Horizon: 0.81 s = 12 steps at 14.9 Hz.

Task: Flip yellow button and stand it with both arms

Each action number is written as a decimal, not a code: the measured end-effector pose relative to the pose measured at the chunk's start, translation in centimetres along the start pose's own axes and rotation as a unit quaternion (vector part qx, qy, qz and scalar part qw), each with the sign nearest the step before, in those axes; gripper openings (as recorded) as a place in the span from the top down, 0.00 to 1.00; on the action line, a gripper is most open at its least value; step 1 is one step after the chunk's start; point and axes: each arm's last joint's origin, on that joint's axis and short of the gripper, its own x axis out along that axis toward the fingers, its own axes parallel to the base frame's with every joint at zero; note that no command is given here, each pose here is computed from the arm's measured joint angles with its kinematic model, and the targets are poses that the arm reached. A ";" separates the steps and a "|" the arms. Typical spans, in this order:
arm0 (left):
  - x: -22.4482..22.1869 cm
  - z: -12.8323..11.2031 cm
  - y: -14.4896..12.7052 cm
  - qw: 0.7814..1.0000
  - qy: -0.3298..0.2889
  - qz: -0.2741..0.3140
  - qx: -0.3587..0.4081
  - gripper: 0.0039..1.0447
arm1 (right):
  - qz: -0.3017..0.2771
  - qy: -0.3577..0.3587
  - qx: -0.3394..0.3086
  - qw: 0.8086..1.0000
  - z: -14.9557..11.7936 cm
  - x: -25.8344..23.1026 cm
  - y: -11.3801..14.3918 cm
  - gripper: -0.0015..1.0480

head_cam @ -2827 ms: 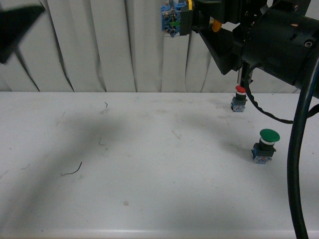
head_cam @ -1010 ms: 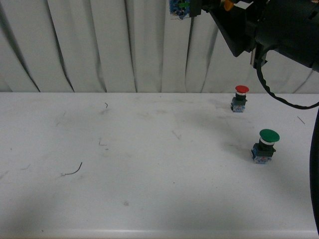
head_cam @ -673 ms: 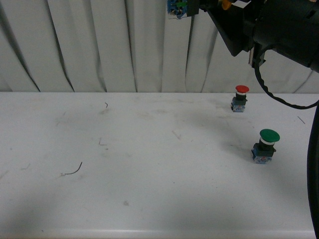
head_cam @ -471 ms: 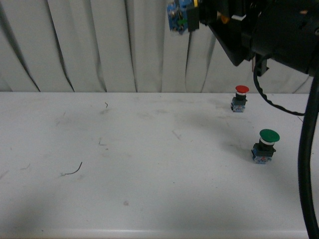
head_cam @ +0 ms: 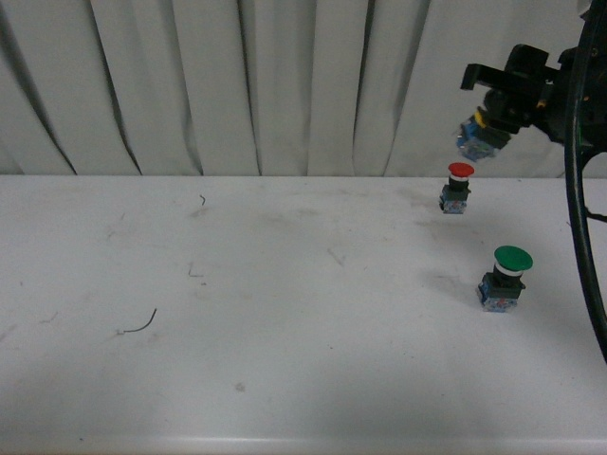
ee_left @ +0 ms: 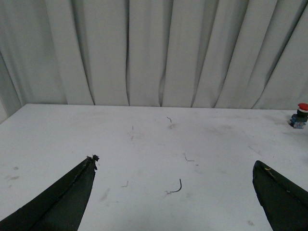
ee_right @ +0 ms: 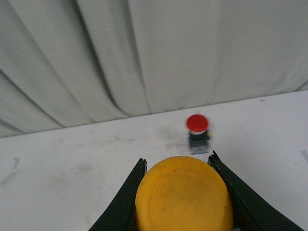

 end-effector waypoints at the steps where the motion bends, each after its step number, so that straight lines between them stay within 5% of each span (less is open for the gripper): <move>1: 0.0 0.0 0.0 1.000 0.000 0.000 0.000 0.07 | -0.029 -0.002 -0.039 0.999 0.4 0.2 -0.7 0.66; 4: 0.0 0.0 0.0 1.000 0.000 0.000 0.000 0.06 | -0.088 0.004 -0.117 0.989 1.3 0.4 -2.3 0.66; 12: 0.0 0.0 0.0 1.000 0.000 0.000 0.000 0.06 | -0.041 0.060 -0.127 0.989 0.4 5.5 -5.5 0.66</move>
